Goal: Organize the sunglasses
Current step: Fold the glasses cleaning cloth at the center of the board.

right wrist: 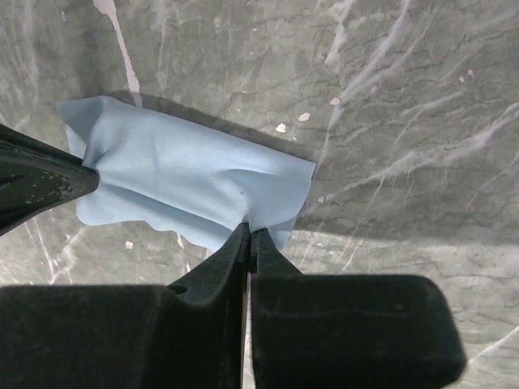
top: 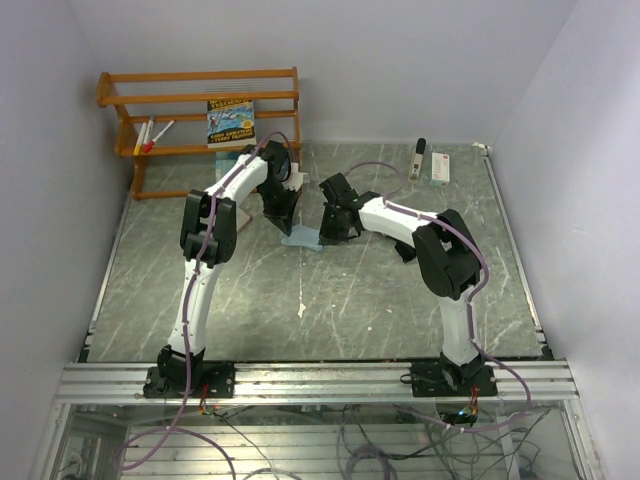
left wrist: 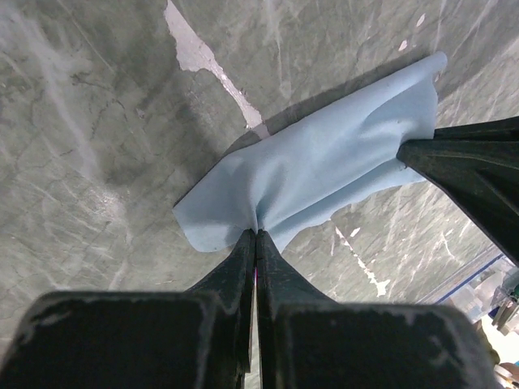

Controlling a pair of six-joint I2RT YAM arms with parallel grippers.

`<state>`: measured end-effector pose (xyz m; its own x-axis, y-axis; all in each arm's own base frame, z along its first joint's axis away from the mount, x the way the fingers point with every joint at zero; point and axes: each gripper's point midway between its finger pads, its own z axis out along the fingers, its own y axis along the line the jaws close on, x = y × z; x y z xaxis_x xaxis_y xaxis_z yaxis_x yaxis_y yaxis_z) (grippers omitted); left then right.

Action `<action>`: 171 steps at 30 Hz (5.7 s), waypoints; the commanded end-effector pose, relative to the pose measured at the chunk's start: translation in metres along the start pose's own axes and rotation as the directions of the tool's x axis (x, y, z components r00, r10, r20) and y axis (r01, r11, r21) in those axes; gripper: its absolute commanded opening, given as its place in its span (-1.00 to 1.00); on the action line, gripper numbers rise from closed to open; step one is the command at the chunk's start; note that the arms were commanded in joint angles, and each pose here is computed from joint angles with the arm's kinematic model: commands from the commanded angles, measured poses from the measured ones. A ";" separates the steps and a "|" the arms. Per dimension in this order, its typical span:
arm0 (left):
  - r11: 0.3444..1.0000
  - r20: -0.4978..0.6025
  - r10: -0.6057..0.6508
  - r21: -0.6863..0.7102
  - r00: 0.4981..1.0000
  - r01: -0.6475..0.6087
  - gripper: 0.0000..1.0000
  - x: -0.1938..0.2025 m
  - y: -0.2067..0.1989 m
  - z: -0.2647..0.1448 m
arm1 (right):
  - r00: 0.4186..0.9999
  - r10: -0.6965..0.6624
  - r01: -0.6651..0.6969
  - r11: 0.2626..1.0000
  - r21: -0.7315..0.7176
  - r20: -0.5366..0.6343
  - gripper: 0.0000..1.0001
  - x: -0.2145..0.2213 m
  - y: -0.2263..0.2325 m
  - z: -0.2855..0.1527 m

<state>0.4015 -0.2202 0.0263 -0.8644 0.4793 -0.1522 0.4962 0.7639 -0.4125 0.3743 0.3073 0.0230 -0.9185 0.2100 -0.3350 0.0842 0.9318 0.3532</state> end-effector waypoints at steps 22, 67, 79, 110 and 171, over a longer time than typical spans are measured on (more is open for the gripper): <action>0.993 0.055 0.039 -0.115 0.998 -0.033 -0.07 -0.014 0.020 -0.018 | 1.000 -0.030 0.031 0.996 0.080 -0.009 -0.45 0.008 -0.029 -0.011; 0.999 0.121 0.024 -0.052 0.992 -0.018 0.23 -0.027 0.006 -0.021 | 0.992 -0.098 0.097 0.995 -0.013 -0.084 -0.40 0.012 -0.021 -0.008; 0.999 0.117 0.024 -0.040 0.993 -0.019 0.21 -0.023 0.004 -0.021 | 0.993 -0.082 0.083 0.997 0.008 -0.083 -0.30 0.012 -0.028 0.002; 1.000 0.107 0.015 -0.007 0.994 -0.014 0.14 -0.021 0.000 -0.017 | 0.998 -0.064 0.063 0.997 -0.034 -0.026 -0.41 -0.011 -0.018 0.006; 1.000 0.118 0.009 0.022 0.993 -0.011 0.05 -0.026 -0.005 -0.017 | 0.991 0.130 -0.131 0.983 -0.131 -0.015 -1.00 -0.072 -0.018 0.009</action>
<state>0.4159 -0.2262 0.0437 -0.8612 0.4469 -0.2422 0.5083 0.7555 -0.4134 0.4330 0.2829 0.0394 -0.9013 0.2858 -0.3255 0.1037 0.8720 0.4785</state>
